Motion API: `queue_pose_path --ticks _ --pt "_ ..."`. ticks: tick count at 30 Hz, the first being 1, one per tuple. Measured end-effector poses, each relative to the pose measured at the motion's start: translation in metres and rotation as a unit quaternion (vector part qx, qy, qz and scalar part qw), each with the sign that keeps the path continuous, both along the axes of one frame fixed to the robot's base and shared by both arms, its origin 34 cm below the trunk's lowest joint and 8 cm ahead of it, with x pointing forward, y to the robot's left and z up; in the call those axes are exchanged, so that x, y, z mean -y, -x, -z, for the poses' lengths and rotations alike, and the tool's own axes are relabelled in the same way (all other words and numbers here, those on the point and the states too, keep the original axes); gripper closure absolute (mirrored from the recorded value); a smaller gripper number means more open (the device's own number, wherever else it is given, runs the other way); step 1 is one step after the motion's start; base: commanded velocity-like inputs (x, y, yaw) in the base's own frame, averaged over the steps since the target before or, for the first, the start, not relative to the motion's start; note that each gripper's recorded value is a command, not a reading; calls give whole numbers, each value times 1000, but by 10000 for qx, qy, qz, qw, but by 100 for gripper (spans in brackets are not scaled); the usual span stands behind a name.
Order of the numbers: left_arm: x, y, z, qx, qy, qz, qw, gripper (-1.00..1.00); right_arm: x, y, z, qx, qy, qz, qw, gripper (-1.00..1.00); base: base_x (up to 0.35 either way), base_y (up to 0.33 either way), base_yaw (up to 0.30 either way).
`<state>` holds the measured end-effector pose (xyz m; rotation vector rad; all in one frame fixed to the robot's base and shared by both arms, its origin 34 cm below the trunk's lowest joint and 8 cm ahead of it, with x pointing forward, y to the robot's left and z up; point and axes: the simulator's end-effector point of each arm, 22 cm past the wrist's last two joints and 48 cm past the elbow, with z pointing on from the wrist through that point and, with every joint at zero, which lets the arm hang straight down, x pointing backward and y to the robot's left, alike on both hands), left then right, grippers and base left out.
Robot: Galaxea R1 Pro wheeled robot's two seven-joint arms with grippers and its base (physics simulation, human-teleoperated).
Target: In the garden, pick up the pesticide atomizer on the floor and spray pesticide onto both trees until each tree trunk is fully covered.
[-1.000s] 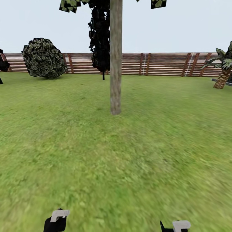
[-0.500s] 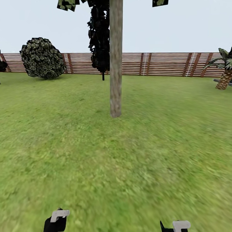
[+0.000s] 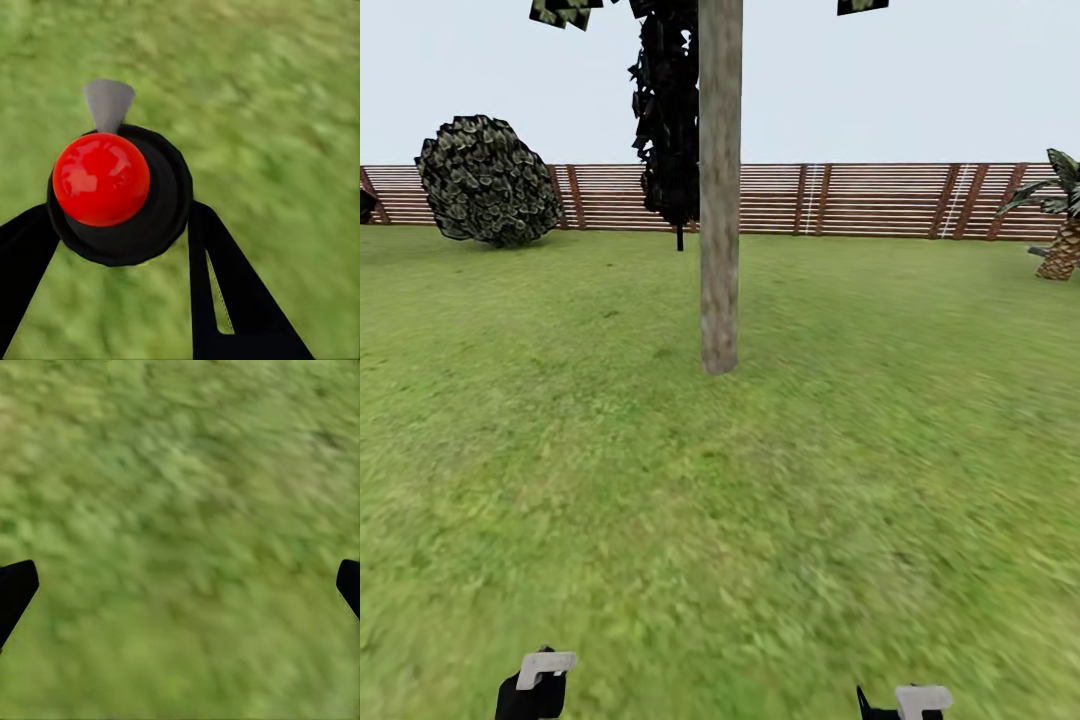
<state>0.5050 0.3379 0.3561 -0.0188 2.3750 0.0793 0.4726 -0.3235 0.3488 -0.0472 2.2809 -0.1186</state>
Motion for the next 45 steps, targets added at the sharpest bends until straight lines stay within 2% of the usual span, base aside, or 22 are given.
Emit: queue_pose_path --ticks 45 --pt "0 0 0 0 0 0 10000 100 2 0 0 5 14 8 10000 -100 338 0 0"
